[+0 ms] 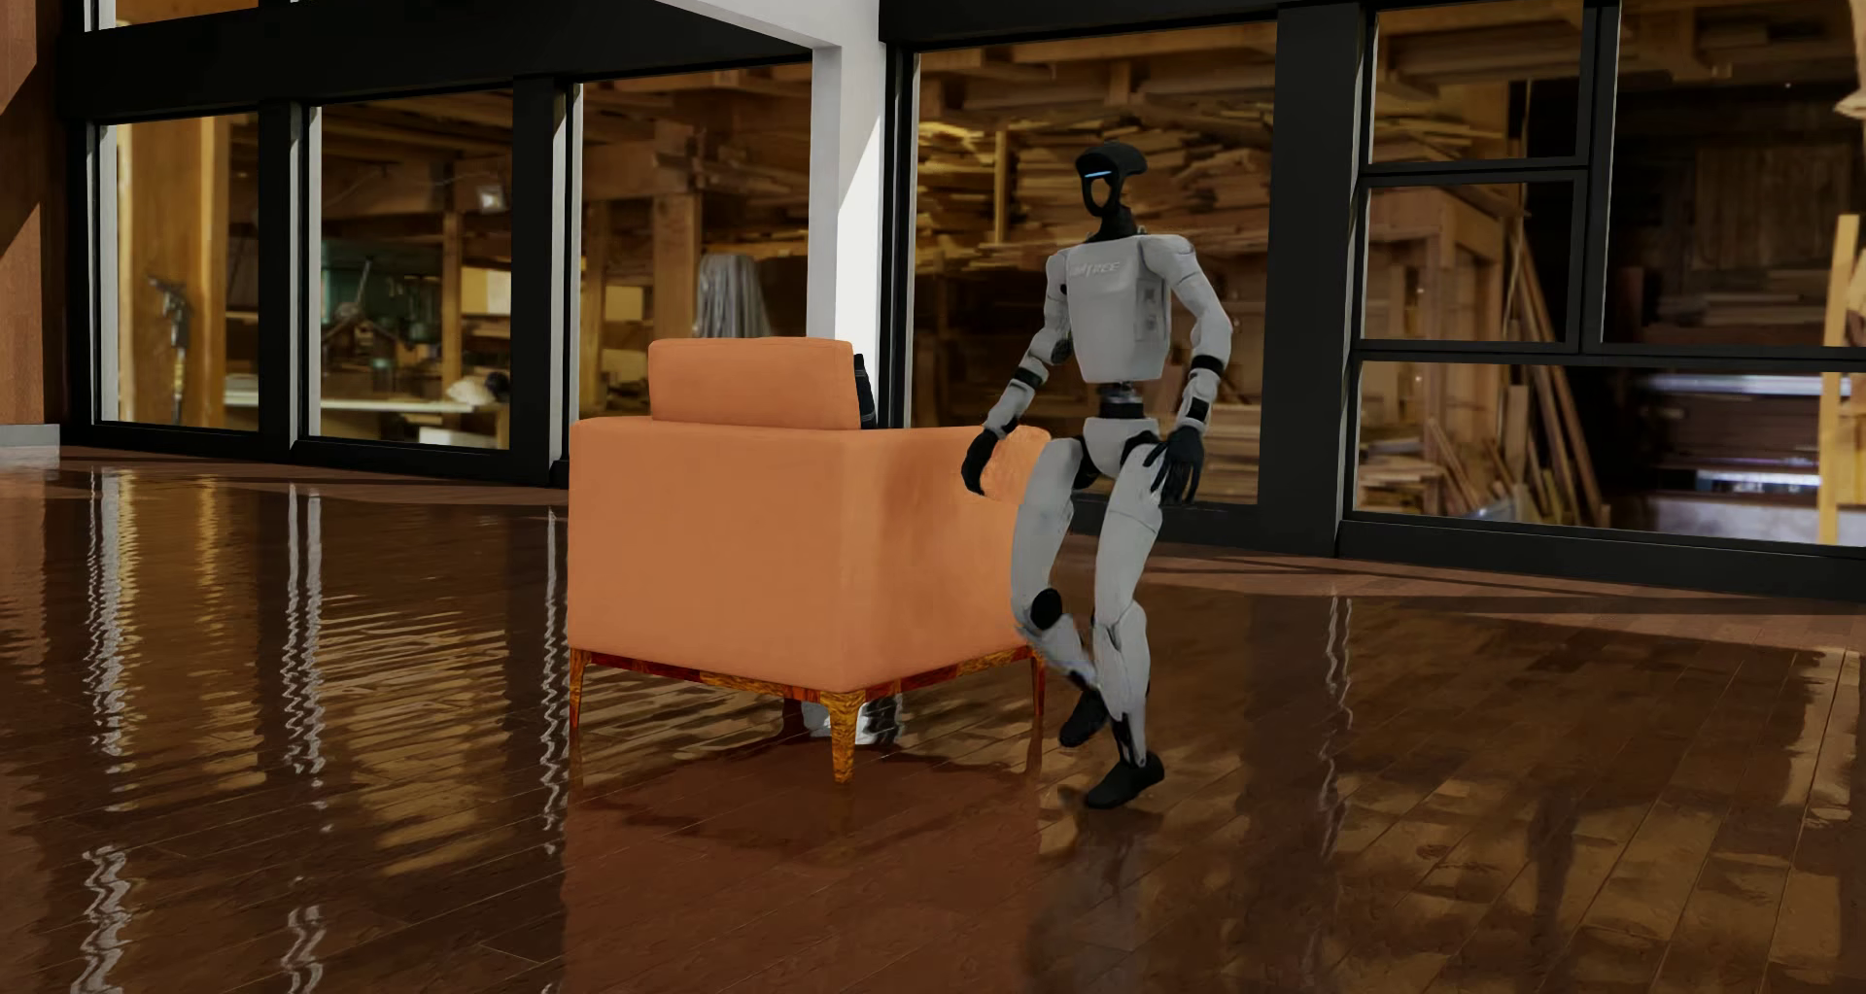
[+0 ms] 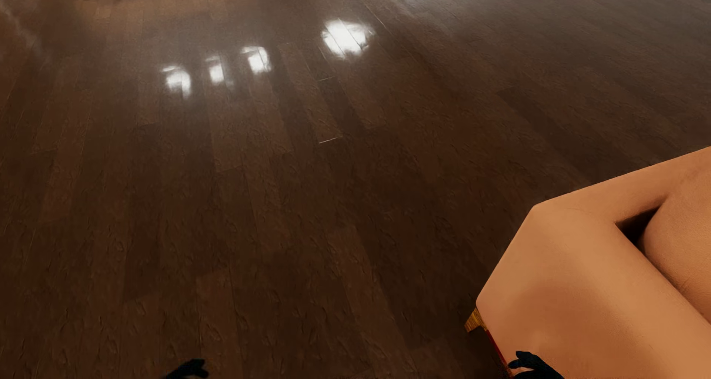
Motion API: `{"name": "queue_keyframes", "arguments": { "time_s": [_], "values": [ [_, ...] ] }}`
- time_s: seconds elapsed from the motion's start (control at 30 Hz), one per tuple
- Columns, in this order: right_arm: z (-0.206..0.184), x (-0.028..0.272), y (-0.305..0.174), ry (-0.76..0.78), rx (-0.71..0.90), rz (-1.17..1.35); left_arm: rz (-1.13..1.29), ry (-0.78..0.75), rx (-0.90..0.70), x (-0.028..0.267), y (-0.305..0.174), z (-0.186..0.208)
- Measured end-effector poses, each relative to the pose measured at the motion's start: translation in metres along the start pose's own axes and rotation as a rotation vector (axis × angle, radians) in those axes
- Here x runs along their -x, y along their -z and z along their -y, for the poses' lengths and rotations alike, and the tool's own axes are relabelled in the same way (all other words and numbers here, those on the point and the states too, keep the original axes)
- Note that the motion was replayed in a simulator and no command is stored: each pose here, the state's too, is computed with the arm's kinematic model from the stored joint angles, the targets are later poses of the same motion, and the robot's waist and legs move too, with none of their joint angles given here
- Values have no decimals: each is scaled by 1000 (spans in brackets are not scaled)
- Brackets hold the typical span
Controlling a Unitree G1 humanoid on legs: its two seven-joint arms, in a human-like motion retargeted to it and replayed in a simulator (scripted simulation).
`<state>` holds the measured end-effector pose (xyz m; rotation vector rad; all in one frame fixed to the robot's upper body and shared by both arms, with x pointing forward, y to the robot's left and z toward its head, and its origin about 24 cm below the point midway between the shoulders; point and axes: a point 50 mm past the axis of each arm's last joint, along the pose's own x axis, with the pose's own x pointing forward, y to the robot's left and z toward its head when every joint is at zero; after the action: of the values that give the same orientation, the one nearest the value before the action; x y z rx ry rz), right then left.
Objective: Circle the orange armchair
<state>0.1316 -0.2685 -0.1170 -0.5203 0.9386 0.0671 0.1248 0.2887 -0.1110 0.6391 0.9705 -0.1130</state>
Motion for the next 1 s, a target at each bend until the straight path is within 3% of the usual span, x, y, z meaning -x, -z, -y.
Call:
{"name": "queue_keyframes", "arguments": {
  "time_s": [0.13, 0.3, 0.5, 0.6, 0.7, 1.0],
  "values": [
    [6, -2, -15, 6, 28, 53, 90, -71, 11, -5, -29, -26],
    [-23, 10, 40, -60, 0, -141, 133, -19, -9, -4, -37, -8],
    [-56, 36, 100, -181, 81, -384, -160, 124, 7, 13, 44, 48],
    [-54, 28, 84, -164, 56, -319, -321, 250, -26, 35, 84, 91],
    [-56, 21, 66, -164, 40, -245, -346, 321, -28, 46, 91, 116],
    [-64, 22, 64, -201, 86, -236, -283, 311, -35, 38, 76, 112]
  ]
}}
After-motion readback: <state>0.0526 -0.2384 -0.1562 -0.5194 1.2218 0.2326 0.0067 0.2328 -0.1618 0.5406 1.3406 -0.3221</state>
